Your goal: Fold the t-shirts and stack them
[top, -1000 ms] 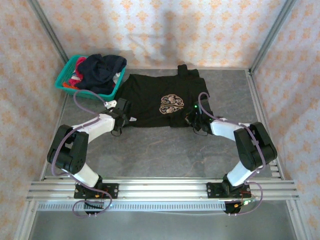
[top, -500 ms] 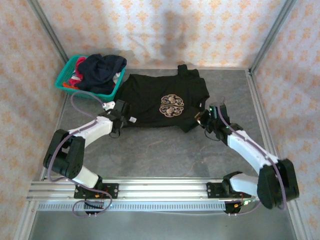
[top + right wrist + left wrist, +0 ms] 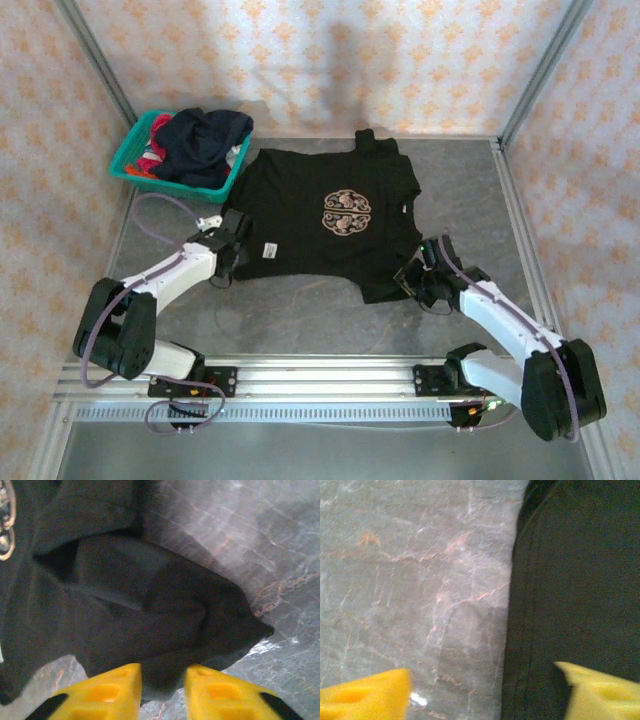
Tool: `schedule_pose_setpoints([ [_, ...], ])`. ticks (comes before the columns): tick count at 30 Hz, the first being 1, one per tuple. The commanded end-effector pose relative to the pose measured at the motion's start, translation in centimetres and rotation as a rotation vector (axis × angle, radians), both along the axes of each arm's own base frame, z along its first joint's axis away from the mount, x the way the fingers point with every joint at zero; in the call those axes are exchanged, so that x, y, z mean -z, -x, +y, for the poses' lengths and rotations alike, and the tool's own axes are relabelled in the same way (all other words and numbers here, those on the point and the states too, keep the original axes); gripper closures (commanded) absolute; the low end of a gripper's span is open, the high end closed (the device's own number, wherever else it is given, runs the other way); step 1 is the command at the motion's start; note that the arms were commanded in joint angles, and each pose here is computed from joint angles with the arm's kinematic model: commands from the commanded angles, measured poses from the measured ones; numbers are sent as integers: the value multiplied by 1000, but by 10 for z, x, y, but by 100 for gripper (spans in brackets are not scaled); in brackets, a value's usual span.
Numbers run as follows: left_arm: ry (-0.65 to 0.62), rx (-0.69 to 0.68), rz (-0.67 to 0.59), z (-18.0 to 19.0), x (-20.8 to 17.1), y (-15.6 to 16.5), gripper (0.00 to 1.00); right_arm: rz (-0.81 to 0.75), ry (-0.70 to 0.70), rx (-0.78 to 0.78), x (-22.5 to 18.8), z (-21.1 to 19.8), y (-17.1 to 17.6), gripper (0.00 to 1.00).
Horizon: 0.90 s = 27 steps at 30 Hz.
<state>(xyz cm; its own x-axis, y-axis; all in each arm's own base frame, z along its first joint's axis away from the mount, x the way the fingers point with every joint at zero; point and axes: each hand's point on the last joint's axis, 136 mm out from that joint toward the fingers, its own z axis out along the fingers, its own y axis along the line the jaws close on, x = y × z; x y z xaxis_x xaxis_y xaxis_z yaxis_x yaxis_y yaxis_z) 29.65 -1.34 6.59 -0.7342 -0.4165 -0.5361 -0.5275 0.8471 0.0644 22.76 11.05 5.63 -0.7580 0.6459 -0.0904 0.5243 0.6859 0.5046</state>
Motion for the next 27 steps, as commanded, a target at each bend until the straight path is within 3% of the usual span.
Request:
schedule_pose_setpoints([
  [1, 7, -79, -4, 11, -6, 18, 0, -17, 51, 10, -6, -6, -11, 43],
  [4, 55, -112, -20, 10, -4, 22, 0, -24, 69, 11, -11, -10, -9, 29],
  [8, 239, -135, -48, -15, 14, 17, 0, -2, 132, -19, -9, -15, 13, 22],
  [13, 413, -215, -143, -33, 25, 8, 4, 27, 77, -92, 1, 11, 33, 27],
  [22, 502, -328, -233, -37, 43, -7, 9, -18, -12, -31, 15, 38, 9, 32],
  [27, 485, -340, -235, -35, 47, -12, 14, -44, -2, 2, 18, 39, -5, 41],
])
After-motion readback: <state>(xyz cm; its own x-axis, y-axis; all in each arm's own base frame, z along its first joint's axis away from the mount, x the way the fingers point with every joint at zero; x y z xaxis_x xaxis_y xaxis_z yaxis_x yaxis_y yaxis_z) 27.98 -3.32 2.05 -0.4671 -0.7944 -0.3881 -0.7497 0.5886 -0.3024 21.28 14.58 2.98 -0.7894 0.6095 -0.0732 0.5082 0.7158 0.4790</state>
